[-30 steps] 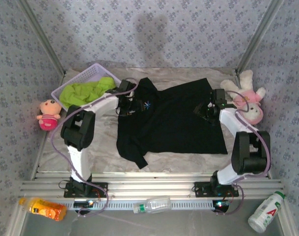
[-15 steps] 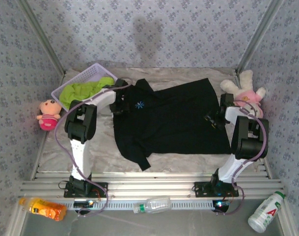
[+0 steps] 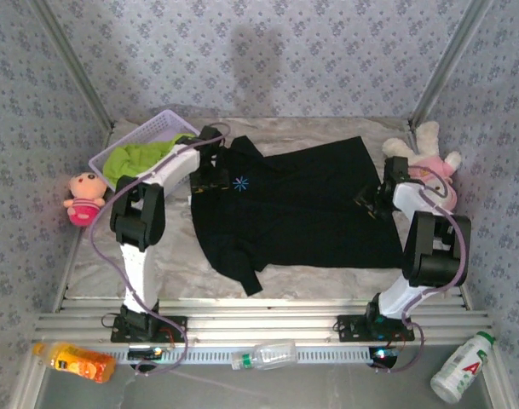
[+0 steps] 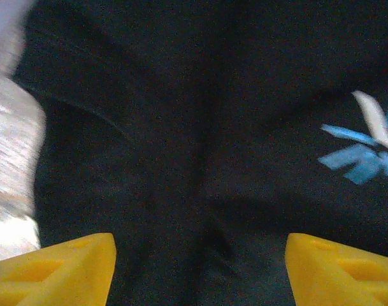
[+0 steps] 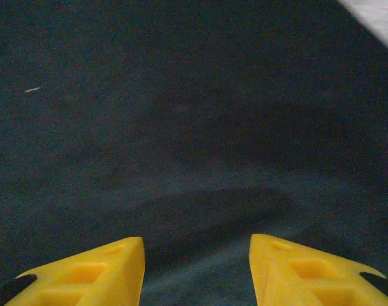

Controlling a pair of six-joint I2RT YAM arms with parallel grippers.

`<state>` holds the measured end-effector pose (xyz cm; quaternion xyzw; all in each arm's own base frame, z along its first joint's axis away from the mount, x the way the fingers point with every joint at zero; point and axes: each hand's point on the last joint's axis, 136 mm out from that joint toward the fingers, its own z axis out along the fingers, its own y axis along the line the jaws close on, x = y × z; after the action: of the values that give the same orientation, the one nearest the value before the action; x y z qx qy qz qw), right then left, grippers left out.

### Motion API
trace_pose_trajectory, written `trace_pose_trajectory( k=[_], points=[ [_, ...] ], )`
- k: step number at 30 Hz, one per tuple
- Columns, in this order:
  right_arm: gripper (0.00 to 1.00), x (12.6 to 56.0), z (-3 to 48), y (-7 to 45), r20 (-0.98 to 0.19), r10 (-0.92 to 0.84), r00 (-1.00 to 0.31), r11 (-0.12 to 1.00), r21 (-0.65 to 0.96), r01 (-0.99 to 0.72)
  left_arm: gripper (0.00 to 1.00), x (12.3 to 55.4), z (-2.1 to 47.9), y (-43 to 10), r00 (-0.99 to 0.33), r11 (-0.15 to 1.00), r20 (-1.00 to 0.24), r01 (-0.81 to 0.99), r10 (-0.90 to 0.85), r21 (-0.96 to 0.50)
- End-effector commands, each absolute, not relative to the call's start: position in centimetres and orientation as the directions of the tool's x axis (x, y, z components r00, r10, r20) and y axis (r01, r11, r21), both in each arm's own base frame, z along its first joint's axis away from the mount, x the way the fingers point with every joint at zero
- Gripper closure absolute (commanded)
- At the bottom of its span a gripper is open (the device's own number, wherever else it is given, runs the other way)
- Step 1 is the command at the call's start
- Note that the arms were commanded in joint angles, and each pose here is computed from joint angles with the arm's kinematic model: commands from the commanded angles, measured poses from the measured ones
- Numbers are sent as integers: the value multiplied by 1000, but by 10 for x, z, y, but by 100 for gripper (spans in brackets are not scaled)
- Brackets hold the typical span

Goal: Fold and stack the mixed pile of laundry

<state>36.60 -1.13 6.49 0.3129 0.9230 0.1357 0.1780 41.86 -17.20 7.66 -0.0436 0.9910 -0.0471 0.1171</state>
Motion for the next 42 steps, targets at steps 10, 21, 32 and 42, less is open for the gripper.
trace_pose_trajectory(
  k=[10, 21, 32, 42],
  points=[
    [52, 415, 48, 78, -253, 459, -851, 855, 386, 347, 28, 373, 36, -230, -982, 964, -118, -116, -148, -239],
    [52, 452, 7, 4, -239, 642, -729, 761, 317, 566, 26, 424, -4, -253, -995, 980, -101, -7, -28, -200],
    [47, 520, 90, -11, -380, 609, -696, 767, 506, 395, 5, 514, 86, -290, -953, 939, -299, 144, 46, -312],
    [40, 439, 128, 11, -335, 533, -777, 799, 502, 331, 1, 448, 136, -239, -958, 963, -281, 129, 59, -238]
  ],
)
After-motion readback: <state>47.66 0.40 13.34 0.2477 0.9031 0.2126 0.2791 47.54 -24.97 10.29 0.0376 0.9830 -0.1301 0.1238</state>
